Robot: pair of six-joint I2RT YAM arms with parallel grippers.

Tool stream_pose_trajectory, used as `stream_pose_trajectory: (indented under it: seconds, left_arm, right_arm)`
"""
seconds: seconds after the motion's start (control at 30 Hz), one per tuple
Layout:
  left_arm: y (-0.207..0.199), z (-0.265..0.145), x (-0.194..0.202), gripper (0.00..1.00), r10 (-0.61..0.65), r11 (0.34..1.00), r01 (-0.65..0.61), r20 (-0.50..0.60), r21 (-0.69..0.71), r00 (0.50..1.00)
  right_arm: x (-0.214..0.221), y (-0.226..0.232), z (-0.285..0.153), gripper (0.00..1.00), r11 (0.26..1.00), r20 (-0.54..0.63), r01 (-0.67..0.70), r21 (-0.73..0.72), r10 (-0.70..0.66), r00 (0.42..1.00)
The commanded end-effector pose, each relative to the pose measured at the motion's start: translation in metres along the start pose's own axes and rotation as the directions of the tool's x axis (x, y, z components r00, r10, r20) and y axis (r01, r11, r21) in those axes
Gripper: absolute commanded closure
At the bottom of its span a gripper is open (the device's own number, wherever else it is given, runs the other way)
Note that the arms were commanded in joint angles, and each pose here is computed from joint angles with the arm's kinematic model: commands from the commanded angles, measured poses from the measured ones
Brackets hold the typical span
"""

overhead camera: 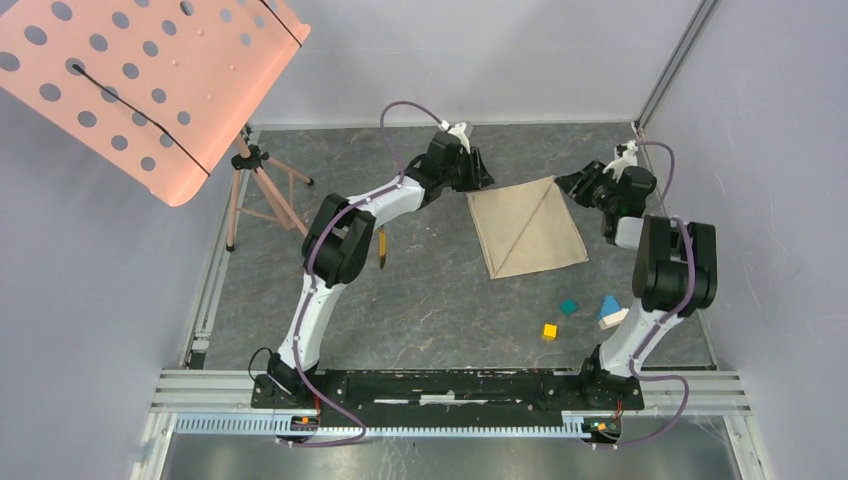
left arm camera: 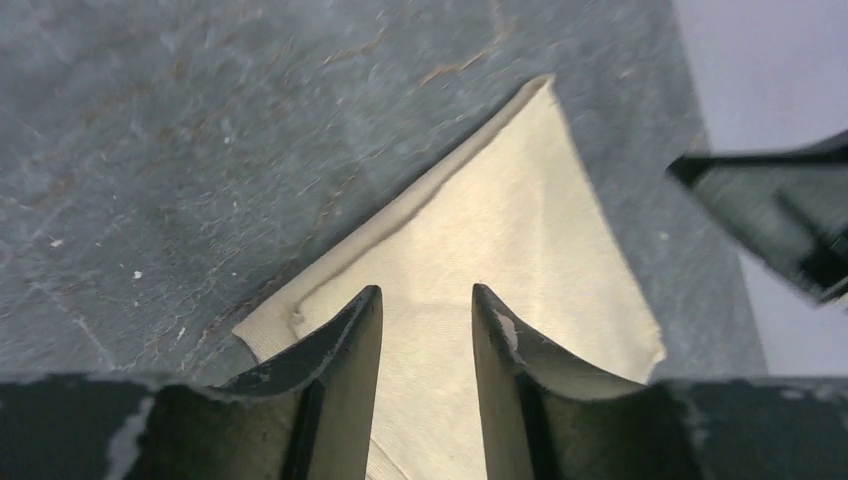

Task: Fold the napkin into a case and place the utensils inside
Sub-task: Smooth out the upper triangle-folded napkin at the center of the board, then pick up the upper triangle-folded napkin from the center of the board.

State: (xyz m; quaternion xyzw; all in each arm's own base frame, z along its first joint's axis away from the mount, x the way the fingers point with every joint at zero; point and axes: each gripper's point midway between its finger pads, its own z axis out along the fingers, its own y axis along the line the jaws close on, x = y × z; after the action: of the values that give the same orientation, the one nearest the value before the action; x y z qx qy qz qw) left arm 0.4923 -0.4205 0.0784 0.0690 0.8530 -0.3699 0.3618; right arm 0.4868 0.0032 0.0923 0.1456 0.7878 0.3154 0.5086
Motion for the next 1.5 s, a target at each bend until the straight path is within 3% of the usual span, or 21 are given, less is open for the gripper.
stream_pose_trajectory:
  seconds: [0.0, 0.1, 0.23, 0.47, 0.7, 0.83, 1.17, 1.47]
  left_arm:
    - [-0.051, -0.055, -0.076, 0.52, 0.066, 0.996, -0.075, 0.192, 0.039, 0.979]
    - [-0.03, -0.06, -0.066, 0.46, 0.03, 0.999, -0.026, 0.184, -0.022, 0.982]
    - [-0.018, -0.05, -0.047, 0.45, -0.02, 1.0, 0.018, 0.091, 0.023, 0.996]
    - [0.013, -0.044, -0.019, 0.45, -0.06, 0.994, 0.059, -0.011, -0.091, 0.998]
    - [0.039, -0.055, -0.02, 0.46, -0.105, 0.987, 0.1, -0.035, -0.126, 0.994]
    - [0.052, -0.065, -0.024, 0.47, -0.143, 0.982, 0.138, -0.029, -0.128, 0.989]
    - [0.048, -0.072, -0.023, 0.47, -0.161, 0.984, 0.159, -0.017, -0.075, 0.987]
    - [0.046, -0.073, -0.024, 0.47, -0.163, 0.985, 0.162, -0.018, -0.055, 0.986]
  right_arm:
    - [0.04, 0.051, -0.017, 0.57, 0.989, -0.064, 0.126, -0.072, -0.131, 0.989]
    - [0.078, 0.072, -0.023, 0.52, 0.971, -0.177, 0.221, -0.086, -0.233, 0.956]
    - [0.122, 0.083, -0.041, 0.44, 0.924, -0.311, 0.373, -0.087, -0.381, 0.871]
    - [0.153, 0.093, -0.076, 0.34, 0.821, -0.411, 0.565, -0.085, -0.545, 0.731]
    - [0.189, 0.117, -0.09, 0.48, 0.736, -0.532, 0.663, -0.135, -0.618, 0.578]
    - [0.197, 0.128, -0.083, 0.62, 0.716, -0.56, 0.683, -0.141, -0.627, 0.542]
    - [0.208, 0.124, -0.07, 0.57, 0.661, -0.646, 0.741, -0.118, -0.618, 0.449]
    - [0.22, 0.122, -0.067, 0.6, 0.646, -0.665, 0.753, -0.125, -0.618, 0.419]
